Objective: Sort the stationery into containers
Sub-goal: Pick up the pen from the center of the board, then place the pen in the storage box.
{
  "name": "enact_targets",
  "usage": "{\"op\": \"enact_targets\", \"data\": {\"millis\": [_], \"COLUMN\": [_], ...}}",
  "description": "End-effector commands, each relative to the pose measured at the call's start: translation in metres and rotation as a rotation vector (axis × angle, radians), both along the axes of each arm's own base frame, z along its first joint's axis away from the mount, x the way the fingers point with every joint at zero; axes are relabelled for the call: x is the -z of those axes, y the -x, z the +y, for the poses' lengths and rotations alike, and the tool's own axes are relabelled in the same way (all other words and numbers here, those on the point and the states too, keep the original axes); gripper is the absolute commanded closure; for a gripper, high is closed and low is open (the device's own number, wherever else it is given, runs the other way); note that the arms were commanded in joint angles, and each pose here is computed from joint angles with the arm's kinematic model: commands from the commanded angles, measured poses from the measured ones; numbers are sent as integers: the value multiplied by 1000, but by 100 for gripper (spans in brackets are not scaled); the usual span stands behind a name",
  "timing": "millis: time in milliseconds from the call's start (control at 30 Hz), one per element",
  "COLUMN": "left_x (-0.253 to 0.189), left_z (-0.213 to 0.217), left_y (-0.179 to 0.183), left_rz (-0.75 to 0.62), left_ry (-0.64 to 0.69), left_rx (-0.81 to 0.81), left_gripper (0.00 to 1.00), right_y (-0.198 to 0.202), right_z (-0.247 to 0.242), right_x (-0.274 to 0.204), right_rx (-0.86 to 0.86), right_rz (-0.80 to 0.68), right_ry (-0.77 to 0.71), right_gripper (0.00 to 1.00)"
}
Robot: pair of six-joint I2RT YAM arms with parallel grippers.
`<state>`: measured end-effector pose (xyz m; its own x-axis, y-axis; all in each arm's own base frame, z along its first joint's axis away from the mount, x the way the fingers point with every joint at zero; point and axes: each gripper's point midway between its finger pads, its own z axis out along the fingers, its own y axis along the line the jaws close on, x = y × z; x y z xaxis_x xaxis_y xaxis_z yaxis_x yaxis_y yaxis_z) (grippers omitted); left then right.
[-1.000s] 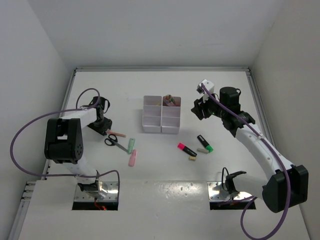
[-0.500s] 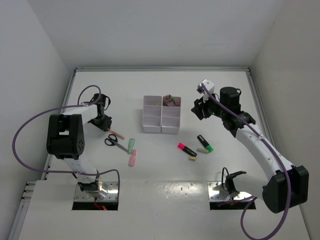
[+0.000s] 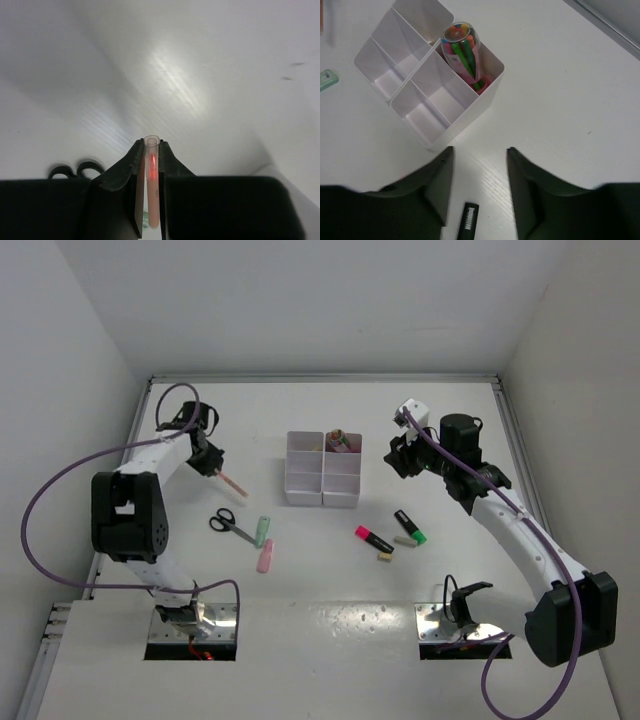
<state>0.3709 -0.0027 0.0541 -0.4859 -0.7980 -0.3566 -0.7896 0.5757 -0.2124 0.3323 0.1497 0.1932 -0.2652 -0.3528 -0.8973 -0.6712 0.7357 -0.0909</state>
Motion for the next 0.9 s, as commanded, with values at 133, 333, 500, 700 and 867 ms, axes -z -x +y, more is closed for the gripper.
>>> {"op": "enact_targets", "data": {"millis": [133,333,500,700,867], "left_x": [-146,-220,-270,-282,-267], "left_z": [-79,-164,-213,-228,-238], "left_y": [-46,-50,-39,-38,-46], "left_rz": [-400,-696,-906,-949,-887], "left_ry": [-26,-104,-223,-434,-627], "left_rx": [346,591,587,450,453], "left_gripper": [100,100,100,100,100], "right_y": [-5,-9,-10,-12,-12], "right_z": [-3,-9,-10,-10,-10], "right_x": [-9,-7,-4,-3,-3], "right_rx": [9,39,48,48,48], "right_rz": [-49,-66,-67,-65,-65], "right_ry": [6,27,31,32,32], "right_gripper": [92,47,56,57,57]}}
